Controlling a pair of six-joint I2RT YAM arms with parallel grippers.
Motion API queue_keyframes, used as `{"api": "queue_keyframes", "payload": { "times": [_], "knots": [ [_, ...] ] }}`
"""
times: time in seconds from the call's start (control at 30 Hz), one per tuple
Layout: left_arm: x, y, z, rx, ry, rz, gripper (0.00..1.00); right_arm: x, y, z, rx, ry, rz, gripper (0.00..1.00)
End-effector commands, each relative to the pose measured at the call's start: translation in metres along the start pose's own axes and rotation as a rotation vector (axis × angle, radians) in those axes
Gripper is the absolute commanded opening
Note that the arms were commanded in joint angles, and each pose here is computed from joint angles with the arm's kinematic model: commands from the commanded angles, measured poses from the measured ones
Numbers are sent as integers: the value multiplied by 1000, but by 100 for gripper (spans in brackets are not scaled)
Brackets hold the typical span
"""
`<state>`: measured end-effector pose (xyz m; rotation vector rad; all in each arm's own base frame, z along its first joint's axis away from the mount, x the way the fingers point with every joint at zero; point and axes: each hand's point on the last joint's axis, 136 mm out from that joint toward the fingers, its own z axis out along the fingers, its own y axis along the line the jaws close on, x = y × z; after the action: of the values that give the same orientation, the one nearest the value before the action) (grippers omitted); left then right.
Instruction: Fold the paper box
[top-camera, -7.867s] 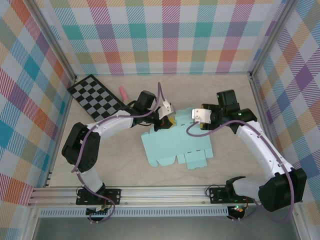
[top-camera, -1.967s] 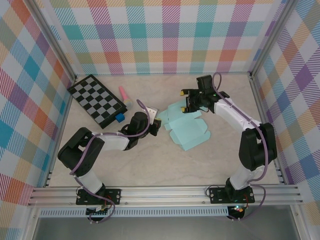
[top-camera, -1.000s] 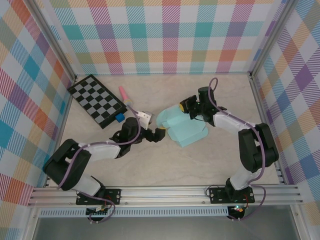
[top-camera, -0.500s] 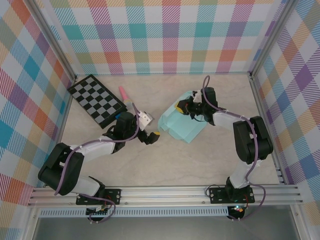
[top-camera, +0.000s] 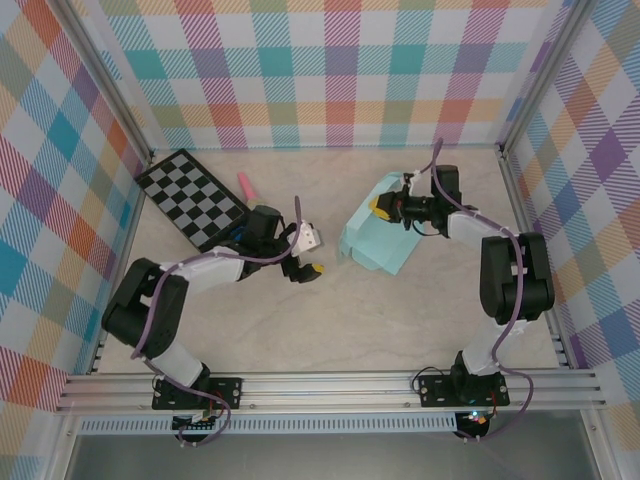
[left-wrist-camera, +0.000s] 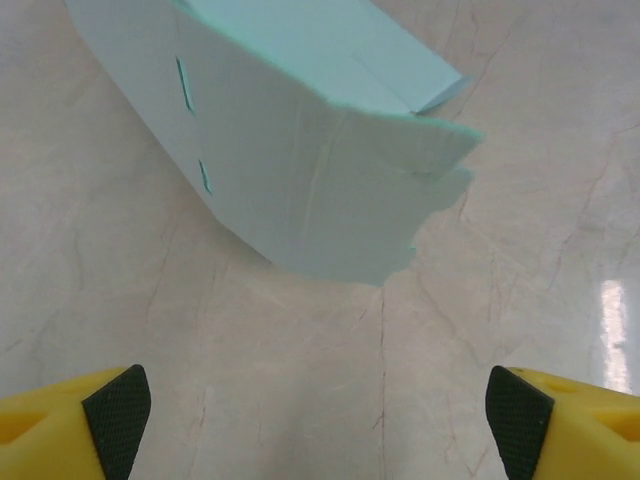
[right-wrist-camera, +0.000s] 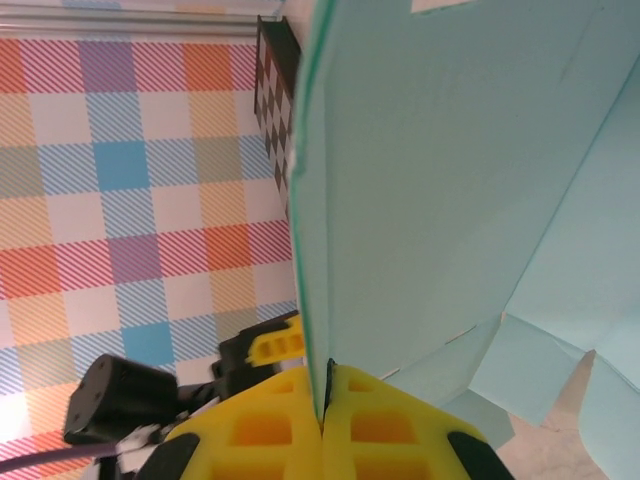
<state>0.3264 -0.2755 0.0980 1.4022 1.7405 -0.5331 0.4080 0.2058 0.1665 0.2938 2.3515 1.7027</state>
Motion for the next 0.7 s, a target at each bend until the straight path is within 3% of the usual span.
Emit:
{"api": "queue_keyframes", "payload": {
  "times": [0.0,0.1,0.23,0.4,0.67],
  "knots": [
    [-15,-1,18,-41,-59,48,89,8,-2,7,-21,24,0,0],
    [-14,-8,36,-46,-20,113,89,12,-7,11,-21,21,16,0],
    [-22,9,45,-120,-68,83,88,20,-11,17,-7,33,29,0],
    [-29,14,54,-114,-93,53,83,31,-15,23,17,64,46,0],
    [-41,-22,36,70,-127,22,84,33,-21,24,65,82,50,0]
  ]
}}
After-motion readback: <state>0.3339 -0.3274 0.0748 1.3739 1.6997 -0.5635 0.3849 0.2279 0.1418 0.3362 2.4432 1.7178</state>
